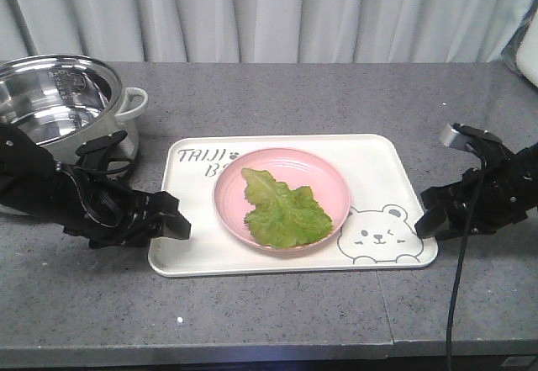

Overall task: Transfer vegetables to tray and serve
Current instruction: 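Close both grippers on the tray edges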

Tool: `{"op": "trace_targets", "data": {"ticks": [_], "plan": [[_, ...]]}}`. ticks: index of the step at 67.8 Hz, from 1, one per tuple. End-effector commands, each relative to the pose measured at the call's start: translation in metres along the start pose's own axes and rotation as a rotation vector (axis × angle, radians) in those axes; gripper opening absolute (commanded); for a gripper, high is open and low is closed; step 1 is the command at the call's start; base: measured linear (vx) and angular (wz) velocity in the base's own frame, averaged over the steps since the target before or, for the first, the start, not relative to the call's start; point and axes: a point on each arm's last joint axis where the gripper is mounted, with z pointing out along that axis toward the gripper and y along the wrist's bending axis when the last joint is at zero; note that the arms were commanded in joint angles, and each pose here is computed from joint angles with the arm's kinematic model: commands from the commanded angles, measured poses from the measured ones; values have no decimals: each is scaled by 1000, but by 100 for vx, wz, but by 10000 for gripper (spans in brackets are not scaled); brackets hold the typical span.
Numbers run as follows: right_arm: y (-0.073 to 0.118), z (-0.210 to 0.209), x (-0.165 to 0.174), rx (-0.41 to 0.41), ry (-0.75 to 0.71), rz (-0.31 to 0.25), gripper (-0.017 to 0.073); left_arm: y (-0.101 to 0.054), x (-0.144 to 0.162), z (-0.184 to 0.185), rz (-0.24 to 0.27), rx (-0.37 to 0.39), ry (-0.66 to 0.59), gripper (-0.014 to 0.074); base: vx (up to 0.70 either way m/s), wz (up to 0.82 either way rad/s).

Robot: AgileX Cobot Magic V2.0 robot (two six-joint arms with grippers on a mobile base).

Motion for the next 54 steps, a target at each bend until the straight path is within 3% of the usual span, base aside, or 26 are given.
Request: {"op": "trace_targets", "data": {"ticks": [1, 54], "plan": [[9, -18, -8, -7, -74, -28, 251, -11, -6, -11, 3, 32, -47, 534, 0, 0], [8, -12, -8, -42, -56, -9, 251, -11, -4, -11, 4, 39, -30, 522, 0, 0]]}}
